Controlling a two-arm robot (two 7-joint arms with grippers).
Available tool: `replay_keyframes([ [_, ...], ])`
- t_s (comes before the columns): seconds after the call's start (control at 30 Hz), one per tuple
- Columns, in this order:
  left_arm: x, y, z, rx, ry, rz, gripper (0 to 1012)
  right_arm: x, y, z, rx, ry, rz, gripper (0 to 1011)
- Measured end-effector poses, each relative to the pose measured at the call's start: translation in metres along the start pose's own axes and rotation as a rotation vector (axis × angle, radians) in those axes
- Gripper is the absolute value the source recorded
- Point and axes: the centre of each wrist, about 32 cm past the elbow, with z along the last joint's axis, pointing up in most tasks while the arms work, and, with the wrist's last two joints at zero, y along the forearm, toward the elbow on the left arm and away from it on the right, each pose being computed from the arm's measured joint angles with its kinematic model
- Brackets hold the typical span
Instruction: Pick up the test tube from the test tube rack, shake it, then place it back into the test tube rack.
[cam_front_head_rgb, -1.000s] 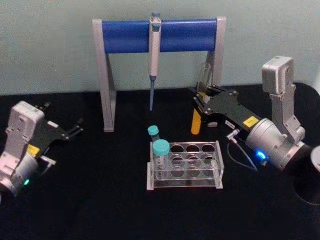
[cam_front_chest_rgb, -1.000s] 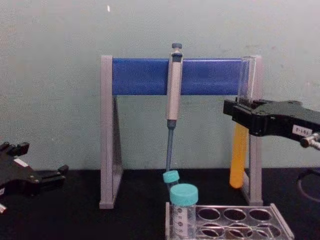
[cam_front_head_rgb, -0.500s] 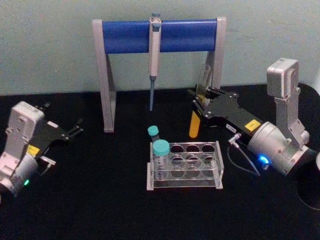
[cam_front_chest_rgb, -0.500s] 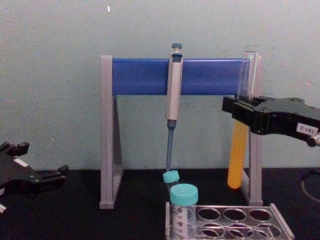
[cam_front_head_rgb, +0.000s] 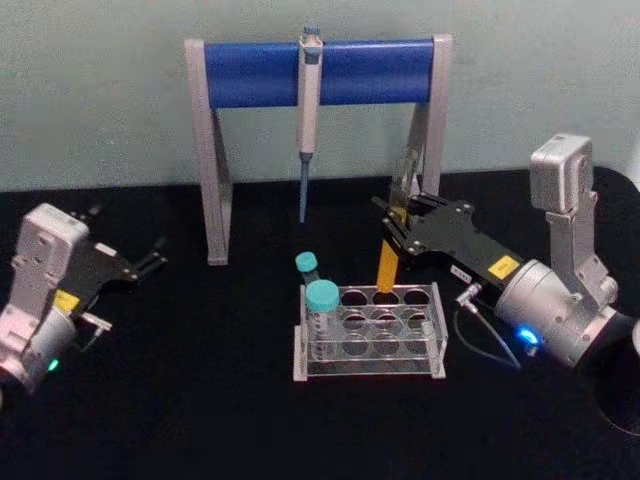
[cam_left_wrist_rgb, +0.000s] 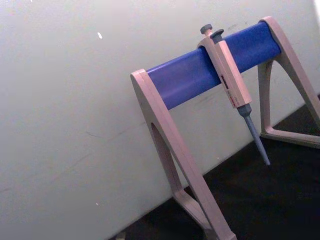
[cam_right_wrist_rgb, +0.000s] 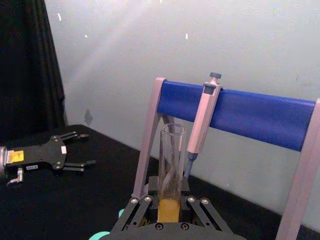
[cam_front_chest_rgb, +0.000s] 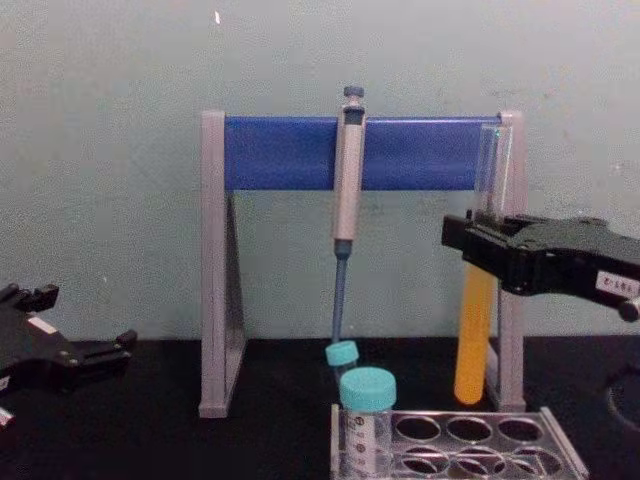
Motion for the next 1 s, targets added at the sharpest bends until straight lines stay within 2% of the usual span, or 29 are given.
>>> replay_keyframes([
  [1.0,0.0000,0.0000,0.0000,0.000,0.000,0.000,1001,0.000,0.004,-0.015,-0.048,-0.001,-0.025,229],
])
